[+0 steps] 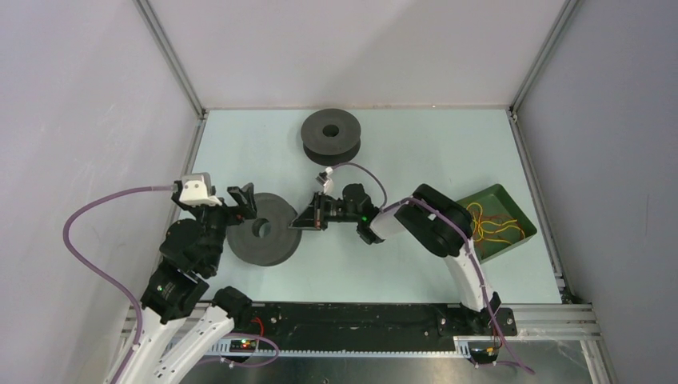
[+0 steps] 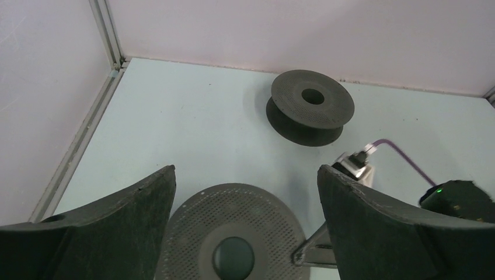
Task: Wrap the cables
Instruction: Pick up the cable reel from the center of the board, then place the cable reel at the center of the board.
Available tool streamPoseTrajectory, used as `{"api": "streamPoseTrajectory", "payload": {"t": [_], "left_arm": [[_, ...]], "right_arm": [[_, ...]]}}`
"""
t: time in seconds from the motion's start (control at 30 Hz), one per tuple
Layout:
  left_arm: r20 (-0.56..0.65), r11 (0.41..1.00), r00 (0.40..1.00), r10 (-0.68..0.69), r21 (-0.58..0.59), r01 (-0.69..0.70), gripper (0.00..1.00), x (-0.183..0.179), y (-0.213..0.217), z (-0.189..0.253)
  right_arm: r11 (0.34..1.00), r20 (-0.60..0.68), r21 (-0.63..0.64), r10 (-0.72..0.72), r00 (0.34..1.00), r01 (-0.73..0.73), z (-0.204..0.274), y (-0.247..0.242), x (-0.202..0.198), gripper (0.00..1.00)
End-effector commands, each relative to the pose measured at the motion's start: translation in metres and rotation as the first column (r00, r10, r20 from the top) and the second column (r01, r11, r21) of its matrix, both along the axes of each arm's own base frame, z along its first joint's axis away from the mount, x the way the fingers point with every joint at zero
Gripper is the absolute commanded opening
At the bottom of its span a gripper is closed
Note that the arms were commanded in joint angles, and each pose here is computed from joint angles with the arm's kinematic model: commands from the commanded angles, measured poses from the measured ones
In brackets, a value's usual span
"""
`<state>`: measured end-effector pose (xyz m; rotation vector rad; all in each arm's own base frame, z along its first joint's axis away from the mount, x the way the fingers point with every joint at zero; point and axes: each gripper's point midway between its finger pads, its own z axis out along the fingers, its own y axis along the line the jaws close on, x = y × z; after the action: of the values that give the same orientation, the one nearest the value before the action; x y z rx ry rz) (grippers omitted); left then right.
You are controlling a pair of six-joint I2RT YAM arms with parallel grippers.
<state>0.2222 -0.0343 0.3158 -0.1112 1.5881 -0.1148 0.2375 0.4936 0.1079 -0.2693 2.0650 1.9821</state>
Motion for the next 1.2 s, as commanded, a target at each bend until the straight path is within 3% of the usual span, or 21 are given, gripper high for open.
{"api": "streamPoseTrajectory", "payload": {"t": [0.0, 0.13, 0.23, 0.33, 0.37, 0.4, 0.43, 0.47, 0.5, 0.53, 0.57, 0.63, 0.83, 1.0, 1.17], "left_arm": [[0.007, 0.999, 0.999, -0.044, 0.031, 0.044, 0.94, 0.002, -0.008, -0.001], [0.001, 0.996, 0.997, -0.083, 0.036, 0.083, 0.94, 0.003, -0.015, -0.002], [-0.006, 0.995, 0.995, -0.095, 0.038, 0.095, 0.94, 0.004, -0.018, -0.003], [-0.014, 0.994, 0.995, -0.104, 0.038, 0.104, 0.94, 0.005, -0.021, -0.005], [-0.016, 0.994, 0.994, -0.105, 0.038, 0.106, 0.94, 0.005, -0.021, -0.006], [-0.016, 0.993, 0.994, -0.108, 0.036, 0.108, 0.94, 0.005, -0.022, -0.005], [-0.017, 0.993, 0.994, -0.109, 0.035, 0.11, 0.94, 0.005, -0.022, -0.005], [-0.018, 0.993, 0.993, -0.113, 0.035, 0.114, 0.94, 0.006, -0.023, -0.005], [-0.021, 0.993, 0.993, -0.113, 0.035, 0.114, 0.94, 0.006, -0.023, -0.006], [-0.024, 0.993, 0.993, -0.114, 0.036, 0.114, 0.94, 0.006, -0.024, -0.007], [-0.023, 0.993, 0.993, -0.114, 0.035, 0.115, 0.94, 0.006, -0.024, -0.007], [-0.023, 0.993, 0.993, -0.112, 0.035, 0.113, 0.94, 0.007, -0.024, -0.007], [-0.025, 0.994, 0.995, -0.101, 0.037, 0.102, 0.94, 0.007, -0.022, -0.007], [-0.028, 0.994, 0.995, -0.099, 0.038, 0.1, 0.94, 0.008, -0.022, -0.008], [-0.028, 0.99, 0.991, -0.133, -0.045, 0.132, 0.93, 0.005, -0.03, -0.006]], "right_arm": [[0.994, 0.091, 0.08, -0.081, 0.993, 0.074, 0.058, -0.031, 0.016, 0.0], [0.978, 0.095, 0.002, -0.21, 0.973, 0.211, 0.079, -0.068, 0.034, 0.0], [0.931, 0.182, -0.192, -0.277, 0.944, 0.31, 0.065, -0.093, 0.04, 0.0], [0.787, 0.363, -0.305, -0.425, 0.829, 0.537, 0.086, -0.128, 0.056, 0.0], [0.685, 0.44, -0.384, -0.453, 0.775, 0.619, 0.08, -0.144, 0.063, 0.0], [0.658, 0.502, -0.381, -0.443, 0.743, 0.65, 0.093, -0.148, 0.057, 0.0], [0.55, 0.557, -0.434, -0.458, 0.693, 0.713, 0.092, -0.166, 0.063, 0.0], [0.527, 0.604, -0.439, -0.427, 0.673, 0.728, 0.098, -0.167, 0.057, 0.0], [0.429, 0.656, -0.458, -0.429, 0.622, 0.779, 0.103, -0.182, 0.062, 0.0], [0.395, 0.682, -0.5, -0.369, 0.631, 0.771, 0.097, -0.185, 0.053, 0.0], [0.347, 0.714, -0.484, -0.375, 0.592, 0.804, 0.108, -0.188, 0.058, 0.0], [0.297, 0.748, -0.496, -0.331, 0.575, 0.816, 0.109, -0.188, 0.055, 0.0], [0.203, 0.777, -0.527, -0.278, 0.564, 0.826, 0.1, -0.175, 0.052, 0.0], [0.2, 0.776, -0.524, -0.289, 0.56, 0.828, 0.093, -0.155, 0.052, 0.01], [0.213, 0.768, -0.525, -0.299, 0.567, 0.824, 0.1, -0.149, 0.051, 0.12]]}}
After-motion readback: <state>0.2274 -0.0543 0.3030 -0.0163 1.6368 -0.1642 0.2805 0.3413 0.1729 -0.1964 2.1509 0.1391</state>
